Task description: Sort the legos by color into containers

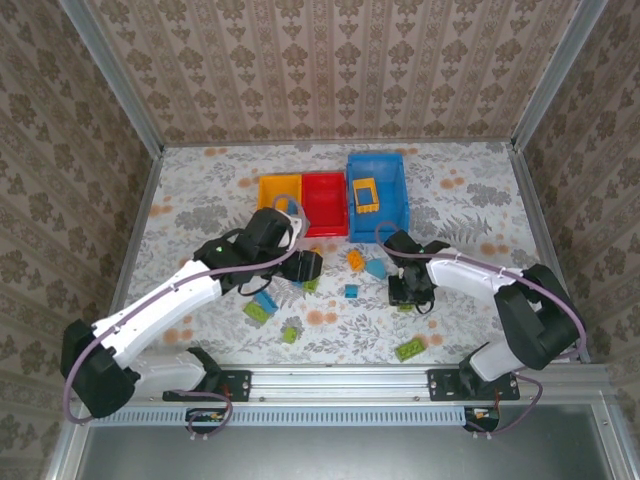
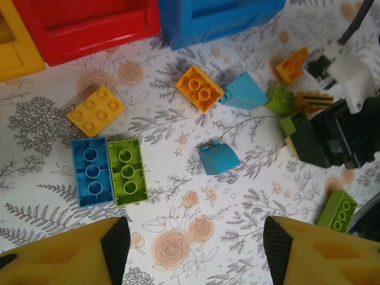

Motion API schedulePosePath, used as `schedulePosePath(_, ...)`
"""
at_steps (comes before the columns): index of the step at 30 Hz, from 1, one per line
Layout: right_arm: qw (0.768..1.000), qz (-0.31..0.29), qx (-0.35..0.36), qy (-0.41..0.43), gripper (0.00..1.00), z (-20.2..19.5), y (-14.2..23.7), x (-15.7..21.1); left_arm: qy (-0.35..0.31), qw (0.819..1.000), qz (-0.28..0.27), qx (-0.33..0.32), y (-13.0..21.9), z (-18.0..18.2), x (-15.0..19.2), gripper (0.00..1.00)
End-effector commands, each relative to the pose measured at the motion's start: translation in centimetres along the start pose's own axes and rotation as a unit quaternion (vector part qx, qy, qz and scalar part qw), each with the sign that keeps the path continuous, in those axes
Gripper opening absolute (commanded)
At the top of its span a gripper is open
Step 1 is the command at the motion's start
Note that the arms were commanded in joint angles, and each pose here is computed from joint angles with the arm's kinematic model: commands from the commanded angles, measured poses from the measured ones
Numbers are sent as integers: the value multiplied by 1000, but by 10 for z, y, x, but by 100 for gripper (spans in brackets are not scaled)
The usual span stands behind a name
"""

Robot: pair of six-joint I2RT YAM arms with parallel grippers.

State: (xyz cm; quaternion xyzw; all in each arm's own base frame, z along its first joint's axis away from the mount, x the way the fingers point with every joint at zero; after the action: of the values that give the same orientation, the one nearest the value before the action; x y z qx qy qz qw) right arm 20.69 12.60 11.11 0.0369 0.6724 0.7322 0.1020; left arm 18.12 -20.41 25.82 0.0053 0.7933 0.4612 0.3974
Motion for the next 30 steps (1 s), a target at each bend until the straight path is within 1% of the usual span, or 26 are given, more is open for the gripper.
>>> schedulePosePath(1,997,-27,-39,68,28,27,36,7,37,997,-57,-23,23,4,-16,66)
schedulePosePath(3,992,-44,-61,97,28,50,54,6,59,994,-73,-49,36,12,-21,67)
schedulePosePath(5,990,-54,-86,102,28,72,66,-4,78,991,-86,-68,45,19,-25,68)
schedulePosePath(9,984,-81,-126,101,30,127,76,-45,109,982,-96,-124,59,34,-23,68)
schedulePosePath(11,983,-86,-141,85,31,151,79,-69,116,980,-96,-133,61,38,-20,68)
schedulePosePath(14,984,-97,-140,51,32,175,77,-102,120,979,-98,-135,65,40,-16,68)
schedulePosePath(18,986,-110,-123,20,34,194,65,-140,125,977,-102,-138,68,42,-11,68)
schedulePosePath(21,987,-112,-119,8,34,203,55,-159,128,976,-107,-137,70,42,-8,68)
schedulePosePath(25,989,-102,-106,-6,37,207,39,-175,129,976,-107,-137,72,42,-4,67)
schedulePosePath(30,989,-101,-110,-10,47,211,32,-182,130,976,-102,-142,72,44,-1,67)
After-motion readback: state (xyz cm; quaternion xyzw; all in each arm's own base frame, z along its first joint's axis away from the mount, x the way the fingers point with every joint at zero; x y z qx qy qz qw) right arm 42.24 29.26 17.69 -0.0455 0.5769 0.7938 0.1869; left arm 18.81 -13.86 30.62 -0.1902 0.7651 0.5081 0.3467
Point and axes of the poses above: each hand's point on the last joint's axis, 136 mm out from that joint toward the fingers, its own y axis back along the fingers, its own z axis along the line the jaws close on, x = y × z, the point moved 9 cm from there along y, back along the fingers, and after that the axes turned 12 degrees about -y, right-handed, at the moved point
